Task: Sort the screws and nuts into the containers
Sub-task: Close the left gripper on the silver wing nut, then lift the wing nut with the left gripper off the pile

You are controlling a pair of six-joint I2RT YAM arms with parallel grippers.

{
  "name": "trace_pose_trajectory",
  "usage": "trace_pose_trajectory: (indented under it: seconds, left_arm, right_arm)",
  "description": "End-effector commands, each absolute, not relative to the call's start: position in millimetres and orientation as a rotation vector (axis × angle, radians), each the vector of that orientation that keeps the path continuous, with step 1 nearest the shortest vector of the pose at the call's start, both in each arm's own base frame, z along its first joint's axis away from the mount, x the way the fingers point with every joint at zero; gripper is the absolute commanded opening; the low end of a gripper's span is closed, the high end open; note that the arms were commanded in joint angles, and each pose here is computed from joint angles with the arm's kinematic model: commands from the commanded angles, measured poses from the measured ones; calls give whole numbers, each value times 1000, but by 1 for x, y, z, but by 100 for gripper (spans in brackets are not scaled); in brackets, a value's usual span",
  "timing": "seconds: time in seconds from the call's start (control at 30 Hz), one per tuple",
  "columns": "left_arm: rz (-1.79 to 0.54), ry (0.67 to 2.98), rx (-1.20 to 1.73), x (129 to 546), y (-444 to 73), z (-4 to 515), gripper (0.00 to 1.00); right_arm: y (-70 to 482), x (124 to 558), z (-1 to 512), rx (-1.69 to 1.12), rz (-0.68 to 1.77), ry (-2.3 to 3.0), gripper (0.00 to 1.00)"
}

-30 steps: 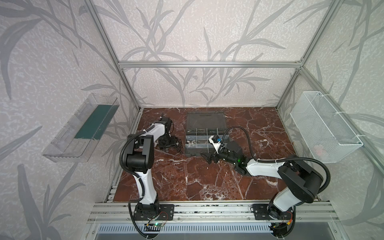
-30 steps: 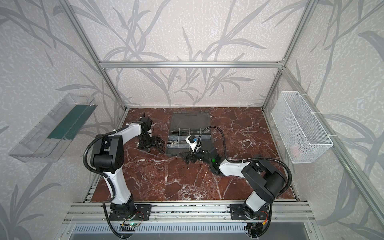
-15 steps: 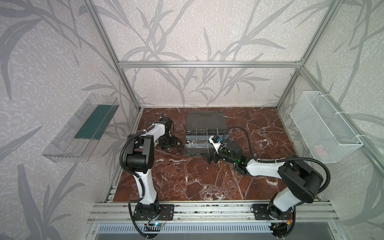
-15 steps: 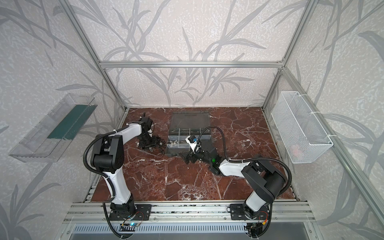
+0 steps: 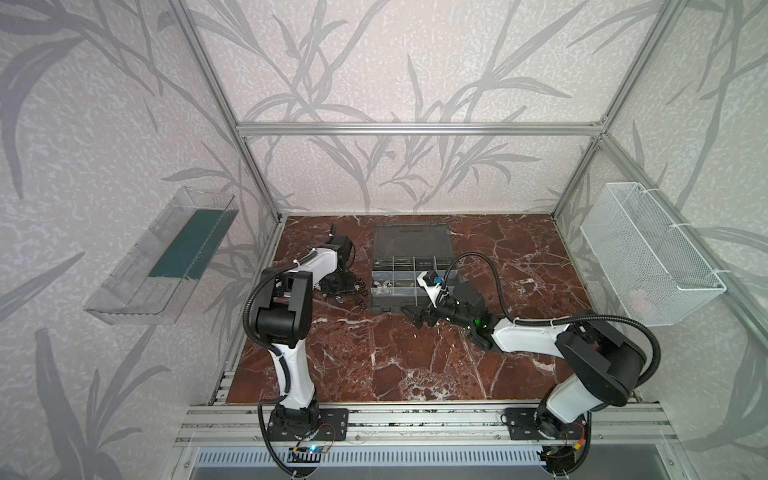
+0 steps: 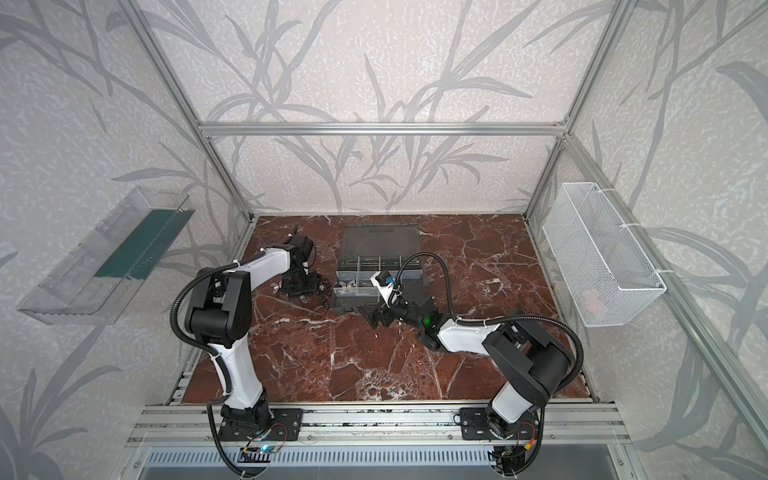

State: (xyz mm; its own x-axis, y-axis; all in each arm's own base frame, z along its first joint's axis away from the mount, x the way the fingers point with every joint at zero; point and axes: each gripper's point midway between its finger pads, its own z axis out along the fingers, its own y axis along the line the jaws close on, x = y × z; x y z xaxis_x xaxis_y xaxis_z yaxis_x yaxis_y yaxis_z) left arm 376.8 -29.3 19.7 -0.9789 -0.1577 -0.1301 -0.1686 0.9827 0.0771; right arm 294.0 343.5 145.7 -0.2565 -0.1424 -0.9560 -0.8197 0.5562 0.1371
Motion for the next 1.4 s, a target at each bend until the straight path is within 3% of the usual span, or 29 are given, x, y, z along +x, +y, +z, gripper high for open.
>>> trace_pose_trajectory:
  seconds: [0.0,0.4,0.57,0.9,1.13,1.37]
  left_arm:
    - [179,2998,-236,375,-25,24,30]
    - [197,2999,-227,376,-24,25,23]
    - [220,2996,-209,376,-25,27,15]
    - [205,2839,-213,387,-23,66,11]
    - [131,2715,-107,392,-48,97,10]
    - [-177,2665,-71,400,-90,119,12]
  right_arm:
    - [349,296,160,-803,807,1691,99]
    - [349,297,161,-798,797,1688,99]
    - [344,297,164,-779,786,1672,99]
    - [340,297,171,-760,769,1649,99]
    - [340,297,169,-761,764,1652,99]
    - [338,300,166,-756,741,1656,99]
